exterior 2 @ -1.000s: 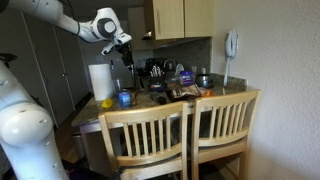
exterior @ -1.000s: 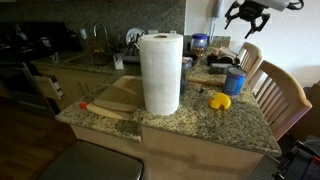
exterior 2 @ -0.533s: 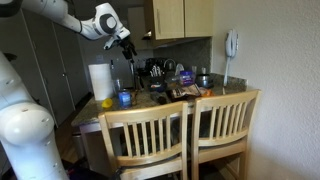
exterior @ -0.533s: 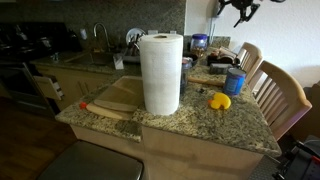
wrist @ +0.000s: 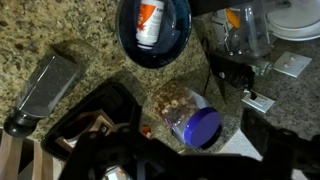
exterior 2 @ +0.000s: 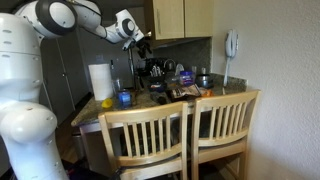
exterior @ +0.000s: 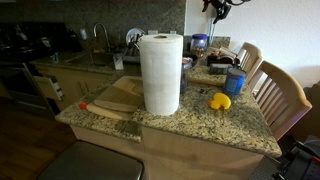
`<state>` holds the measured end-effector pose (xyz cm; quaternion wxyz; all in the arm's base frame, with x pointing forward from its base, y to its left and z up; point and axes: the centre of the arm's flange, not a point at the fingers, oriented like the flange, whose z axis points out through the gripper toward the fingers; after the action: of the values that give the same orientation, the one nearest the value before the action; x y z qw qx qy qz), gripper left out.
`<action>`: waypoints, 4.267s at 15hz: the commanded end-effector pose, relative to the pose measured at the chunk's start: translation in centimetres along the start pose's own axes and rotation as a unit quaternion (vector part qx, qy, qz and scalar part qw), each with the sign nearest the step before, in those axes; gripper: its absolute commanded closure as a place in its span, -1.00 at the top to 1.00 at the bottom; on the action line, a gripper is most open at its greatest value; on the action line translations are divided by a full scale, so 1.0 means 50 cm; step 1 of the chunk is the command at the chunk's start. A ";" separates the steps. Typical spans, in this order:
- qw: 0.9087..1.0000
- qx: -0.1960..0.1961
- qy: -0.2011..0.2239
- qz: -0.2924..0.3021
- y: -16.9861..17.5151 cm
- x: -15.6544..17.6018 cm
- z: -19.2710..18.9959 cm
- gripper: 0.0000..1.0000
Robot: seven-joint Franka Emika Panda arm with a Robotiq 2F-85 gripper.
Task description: Remove the white bottle from the bowl and place it at the front of the counter
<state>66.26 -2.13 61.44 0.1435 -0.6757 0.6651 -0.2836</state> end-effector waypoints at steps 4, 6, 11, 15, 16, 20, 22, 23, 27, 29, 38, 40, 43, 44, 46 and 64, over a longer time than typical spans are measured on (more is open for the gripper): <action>0.998 -0.038 -0.052 -0.012 -0.025 -0.004 0.079 1.00; 0.998 -0.039 -0.054 -0.014 -0.029 -0.006 0.080 1.00; 0.995 -0.023 -0.046 0.088 -0.109 -0.003 0.156 1.00; 0.988 -0.059 -0.076 0.118 -0.149 0.010 0.253 1.00; 0.986 -0.073 -0.084 0.121 -0.148 0.013 0.276 1.00; 0.986 -0.081 -0.077 0.121 -0.076 -0.004 0.284 1.00; 0.986 -0.082 -0.078 0.121 -0.079 -0.003 0.287 1.00; 0.986 -0.081 -0.078 0.121 -0.081 -0.003 0.284 1.00; 0.980 -0.086 -0.078 0.160 -0.080 -0.072 0.384 1.00; 0.977 -0.107 -0.084 0.163 -0.065 -0.112 0.427 1.00; 0.983 -0.068 -0.039 0.169 -0.034 -0.118 0.433 1.00; 0.983 -0.066 -0.018 0.171 -0.034 -0.107 0.453 1.00; 0.983 -0.075 -0.027 0.164 -0.036 -0.108 0.450 1.00; 0.983 -0.074 -0.026 0.164 -0.035 -0.107 0.453 1.00; 0.983 -0.074 -0.025 0.164 -0.035 -0.106 0.454 1.00; 0.973 -0.152 -0.014 0.172 0.033 -0.102 0.557 1.00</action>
<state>81.12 -2.38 37.27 0.0952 -0.5687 0.8048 -0.1409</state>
